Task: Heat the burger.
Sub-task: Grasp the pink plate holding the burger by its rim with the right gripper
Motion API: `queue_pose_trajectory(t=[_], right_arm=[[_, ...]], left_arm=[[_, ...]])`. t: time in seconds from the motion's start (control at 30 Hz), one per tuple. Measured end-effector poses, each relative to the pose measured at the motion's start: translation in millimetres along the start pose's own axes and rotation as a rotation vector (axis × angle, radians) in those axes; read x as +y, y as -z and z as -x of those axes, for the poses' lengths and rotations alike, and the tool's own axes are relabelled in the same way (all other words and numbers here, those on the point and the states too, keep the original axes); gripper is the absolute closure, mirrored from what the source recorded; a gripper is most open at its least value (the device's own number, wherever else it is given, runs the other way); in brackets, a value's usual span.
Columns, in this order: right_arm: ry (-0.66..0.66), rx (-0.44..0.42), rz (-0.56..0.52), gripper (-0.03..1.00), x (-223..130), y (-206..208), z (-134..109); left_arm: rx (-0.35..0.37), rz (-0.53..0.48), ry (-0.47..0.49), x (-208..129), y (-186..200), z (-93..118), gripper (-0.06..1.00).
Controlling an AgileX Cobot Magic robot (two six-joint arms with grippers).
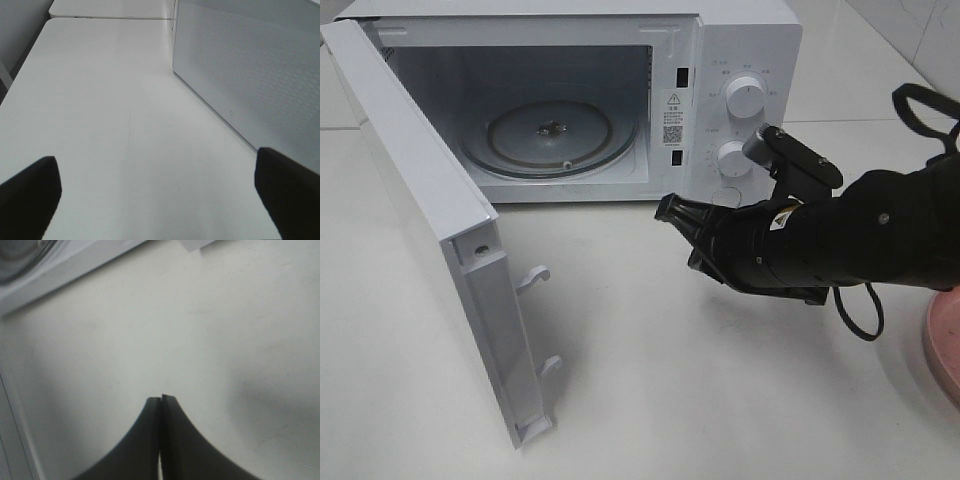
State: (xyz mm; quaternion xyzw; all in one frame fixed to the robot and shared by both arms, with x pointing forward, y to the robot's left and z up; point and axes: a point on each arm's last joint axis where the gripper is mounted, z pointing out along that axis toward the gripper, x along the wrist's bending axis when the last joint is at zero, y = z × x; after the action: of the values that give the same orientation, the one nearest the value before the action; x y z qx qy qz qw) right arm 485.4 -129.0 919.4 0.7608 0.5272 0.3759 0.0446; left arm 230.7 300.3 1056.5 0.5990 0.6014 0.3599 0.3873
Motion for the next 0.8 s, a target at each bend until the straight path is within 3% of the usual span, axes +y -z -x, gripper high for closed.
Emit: queue_pose_trajectory(t=[0.3, 0.37, 0.47, 0.63, 0.8], right_arm=[[0.288, 0.000, -0.215, 0.94, -12, 25, -3], [0.411, -0.024, -0.320, 0.93, -19, 33, 1], [0.494, -0.045, -0.394, 0.92, -23, 40, 5], [0.579, -0.091, -0.490, 0.89, -20, 54, 15], [0.620, -0.118, -0.504, 0.82, -12, 67, 21]], left_arm=[[0.000, 0.000, 0.000, 0, 0, 0, -0.03], [0.000, 0.000, 0.000, 0, 0, 0, -0.03], [0.000, 0.000, 0.000, 0, 0, 0, -0.03], [0.000, 0.000, 0.000, 0, 0, 0, -0.03], [0.000, 0.000, 0.000, 0, 0, 0, -0.03]])
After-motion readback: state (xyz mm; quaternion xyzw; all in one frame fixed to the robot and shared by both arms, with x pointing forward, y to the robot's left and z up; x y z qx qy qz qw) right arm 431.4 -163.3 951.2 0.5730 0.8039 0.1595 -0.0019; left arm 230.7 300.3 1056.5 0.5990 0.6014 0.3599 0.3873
